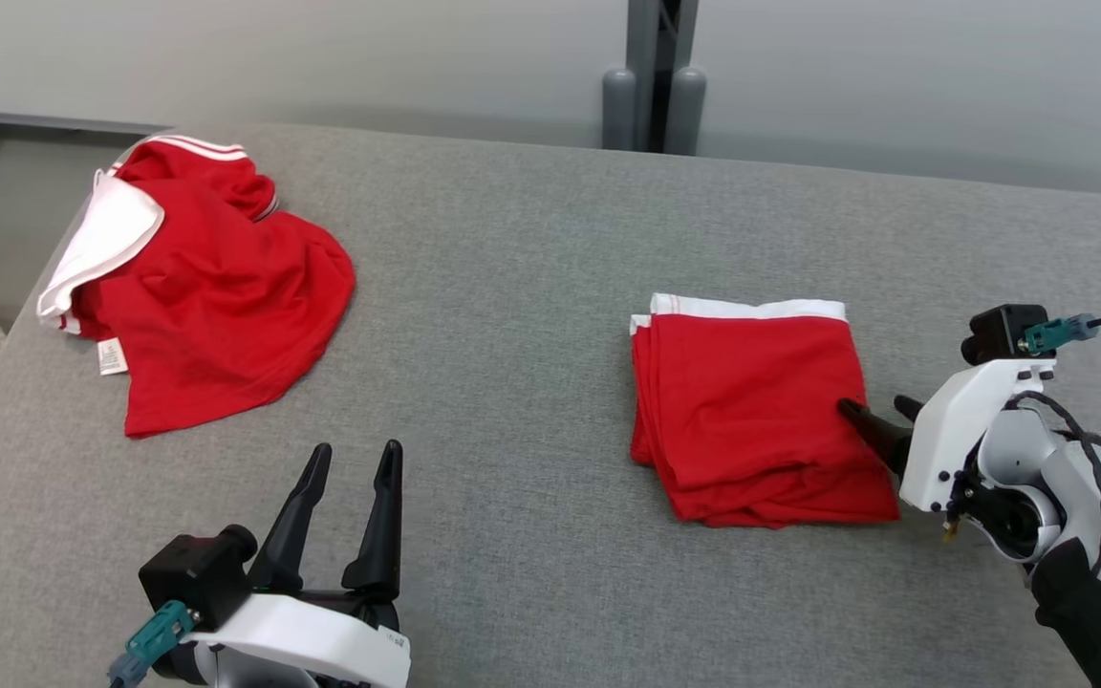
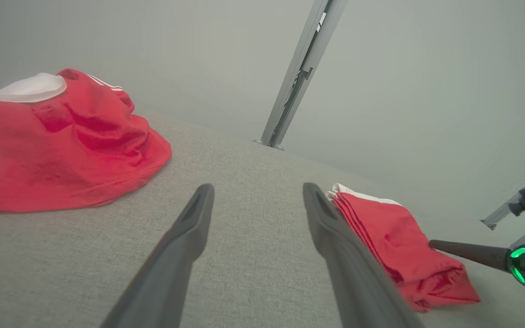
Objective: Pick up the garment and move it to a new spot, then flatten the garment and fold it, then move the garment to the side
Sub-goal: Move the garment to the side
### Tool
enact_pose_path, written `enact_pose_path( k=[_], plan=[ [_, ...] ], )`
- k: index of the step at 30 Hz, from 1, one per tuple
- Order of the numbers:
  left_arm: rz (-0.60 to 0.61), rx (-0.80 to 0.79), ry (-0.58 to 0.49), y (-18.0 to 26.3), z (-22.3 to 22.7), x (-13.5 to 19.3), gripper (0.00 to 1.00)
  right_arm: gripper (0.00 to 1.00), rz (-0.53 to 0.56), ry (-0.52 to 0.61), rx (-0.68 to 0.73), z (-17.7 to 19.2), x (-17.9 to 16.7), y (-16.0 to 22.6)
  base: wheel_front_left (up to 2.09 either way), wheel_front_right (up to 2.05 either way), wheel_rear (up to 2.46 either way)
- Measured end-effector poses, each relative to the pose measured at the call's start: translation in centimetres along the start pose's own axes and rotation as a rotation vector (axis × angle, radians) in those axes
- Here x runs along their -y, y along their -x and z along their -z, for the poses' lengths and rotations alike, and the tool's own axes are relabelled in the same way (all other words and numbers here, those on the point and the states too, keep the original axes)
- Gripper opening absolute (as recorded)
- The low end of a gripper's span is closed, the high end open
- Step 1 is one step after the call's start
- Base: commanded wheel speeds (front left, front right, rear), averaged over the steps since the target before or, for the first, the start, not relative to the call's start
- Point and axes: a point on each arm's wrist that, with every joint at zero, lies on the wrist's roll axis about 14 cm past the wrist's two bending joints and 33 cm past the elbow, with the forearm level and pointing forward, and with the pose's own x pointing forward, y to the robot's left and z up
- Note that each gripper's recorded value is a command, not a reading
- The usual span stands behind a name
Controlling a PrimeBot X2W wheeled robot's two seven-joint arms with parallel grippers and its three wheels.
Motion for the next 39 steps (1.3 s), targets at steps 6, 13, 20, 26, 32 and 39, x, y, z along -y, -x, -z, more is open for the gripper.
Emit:
enact_pose_path(
  k=[6,13,20,26,32,39],
  plan=[
    [-0.023,0.005,-0.001,-0.1,-0.1,-0.7,1.00,1.00,-0.013,-0.065,-0.087,1.4,-0.6,-1.5,0.00,0.00,0.00],
    [-0.038,0.001,-0.002,-0.3,0.1,-1.2,1.00,0.38,-0.011,-0.025,-0.131,1.8,-0.9,-2.5,0.00,0.00,0.00],
    [-0.013,0.000,-0.009,-1.1,0.2,-0.6,1.00,0.00,0.009,0.064,-0.106,1.2,-0.4,-2.5,0.00,0.00,0.00],
    [0.087,-0.007,-0.022,-2.9,0.4,2.3,1.00,0.00,0.085,0.112,-0.046,-0.9,3.1,-0.5,0.00,0.00,0.00],
    [0.230,-0.047,-0.023,-5.2,1.8,6.7,1.00,0.00,0.193,0.122,0.014,-2.6,7.8,2.9,0.00,0.00,0.00],
    [0.402,-0.102,-0.025,-7.8,4.2,12.2,1.00,0.00,0.352,0.064,0.071,-2.7,13.8,8.0,0.00,0.00,0.00]
  ],
)
